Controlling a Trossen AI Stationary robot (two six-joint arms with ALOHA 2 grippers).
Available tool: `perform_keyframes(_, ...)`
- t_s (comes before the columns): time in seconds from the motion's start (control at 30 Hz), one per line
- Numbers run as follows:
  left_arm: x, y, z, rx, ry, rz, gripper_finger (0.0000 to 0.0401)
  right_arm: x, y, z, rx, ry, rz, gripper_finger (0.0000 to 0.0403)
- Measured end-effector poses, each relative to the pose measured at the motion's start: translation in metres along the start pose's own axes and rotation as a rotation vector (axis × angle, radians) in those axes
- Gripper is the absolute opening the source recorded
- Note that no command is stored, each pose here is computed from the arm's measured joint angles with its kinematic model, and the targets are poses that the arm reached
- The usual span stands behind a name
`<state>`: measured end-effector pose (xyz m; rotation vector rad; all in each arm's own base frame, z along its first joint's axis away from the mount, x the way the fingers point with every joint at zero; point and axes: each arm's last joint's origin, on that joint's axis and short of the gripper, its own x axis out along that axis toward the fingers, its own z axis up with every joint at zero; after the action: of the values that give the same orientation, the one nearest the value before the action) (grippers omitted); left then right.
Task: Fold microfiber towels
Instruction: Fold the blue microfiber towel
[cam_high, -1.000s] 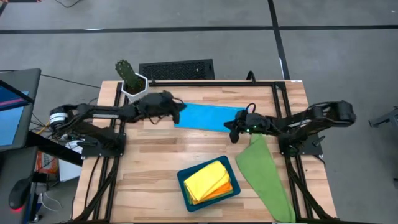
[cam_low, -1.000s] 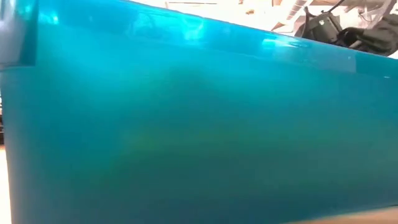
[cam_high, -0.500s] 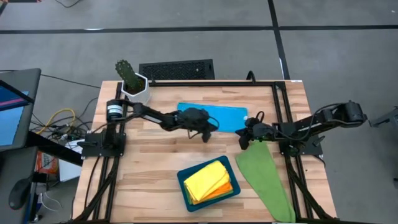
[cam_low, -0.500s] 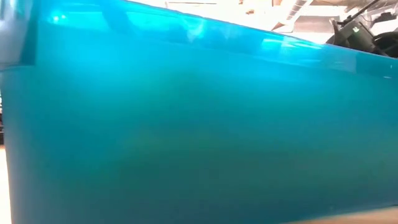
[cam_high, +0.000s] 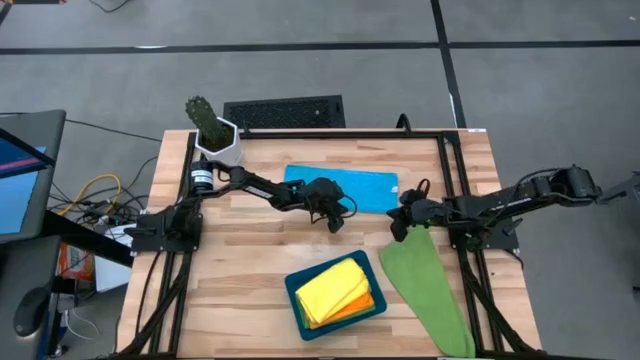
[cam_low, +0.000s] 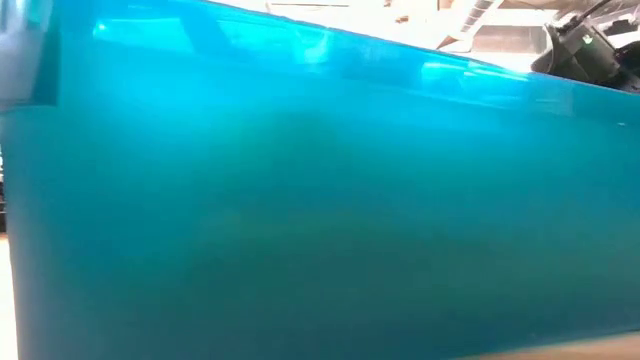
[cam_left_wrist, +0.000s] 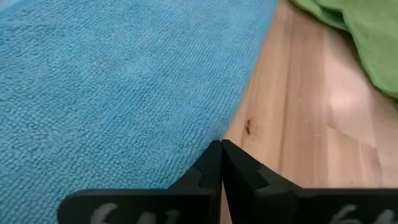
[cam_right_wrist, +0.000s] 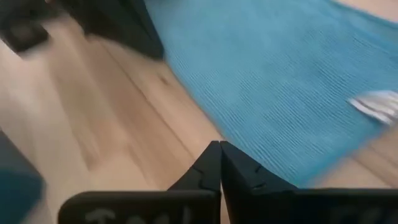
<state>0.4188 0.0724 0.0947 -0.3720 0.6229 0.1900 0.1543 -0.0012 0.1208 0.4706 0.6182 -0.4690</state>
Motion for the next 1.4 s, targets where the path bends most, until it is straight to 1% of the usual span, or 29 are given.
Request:
perform_keyframes(0.1, 0.0, 0.0, 0.0, 0.018, 0.006, 0.008, 0.0, -0.008, 0.0, 0.006, -0.064, 0.087, -0.05, 0.0039)
perform_keyframes(0.2, 0.0, 0.0, -0.001, 0.005, 0.007, 0.007, 0.0, -0.017, 0.005, 0.017, -0.17, 0.151, -0.078, 0.0057)
perform_keyframes(0.3, 0.0, 0.0, -0.001, 0.0, 0.009, 0.007, 0.0, -0.021, 0.01, 0.028, -0.27, 0.158, -0.072, 0.0081)
perform_keyframes(0.37, 0.0, 0.0, -0.001, 0.001, 0.009, 0.007, 0.0, -0.021, 0.01, 0.026, -0.323, 0.171, -0.071, 0.0098)
perform_keyframes(0.5, 0.0, 0.0, -0.001, 0.001, 0.012, 0.007, 0.0, -0.014, 0.003, 0.014, -0.354, 0.229, -0.104, 0.0126)
perform_keyframes(0.6, 0.0, -0.001, -0.002, 0.002, 0.013, 0.007, 0.0, -0.008, -0.001, 0.008, -0.349, 0.236, -0.119, 0.0135)
perform_keyframes(0.7, 0.0, -0.001, -0.002, 0.001, 0.013, 0.007, 0.0, -0.002, -0.004, 0.004, -0.335, 0.229, -0.125, 0.0134)
perform_keyframes(0.8, 0.0, -0.001, -0.002, -0.001, 0.014, 0.007, 0.0, 0.002, -0.007, 0.001, -0.315, 0.252, -0.144, 0.0126)
perform_keyframes(0.93, -0.006, 0.0, 0.002, -0.055, 0.031, -0.025, 0.0, 0.002, -0.005, 0.001, -0.278, 0.279, -0.112, 0.0112)
perform_keyframes(1.0, -0.014, -0.001, 0.009, -0.078, 0.03, -0.051, 0.0, 0.0, -0.002, 0.006, -0.256, 0.273, -0.103, 0.0107)
perform_keyframes(1.07, -0.025, -0.005, 0.023, -0.078, -0.008, -0.07, 0.0, -0.003, 0.001, 0.012, -0.244, 0.249, -0.091, 0.0102)
perform_keyframes(1.13, -0.035, -0.009, 0.035, -0.058, -0.059, -0.084, 0.0, -0.005, 0.005, 0.019, -0.231, 0.198, -0.067, 0.0098)
perform_keyframes(1.2, -0.036, -0.013, 0.039, -0.027, -0.104, -0.081, 0.0, -0.006, 0.007, 0.024, -0.229, 0.135, -0.067, 0.0092)
perform_keyframes(1.3, -0.024, -0.017, 0.033, -0.005, -0.148, -0.091, 0.0, -0.004, 0.005, 0.024, -0.252, 0.118, -0.125, 0.008)
perform_keyframes(1.4, -0.007, -0.015, 0.017, -0.033, -0.126, -0.111, 0.0, 0.0, 0.003, 0.022, -0.262, 0.143, -0.151, 0.007)
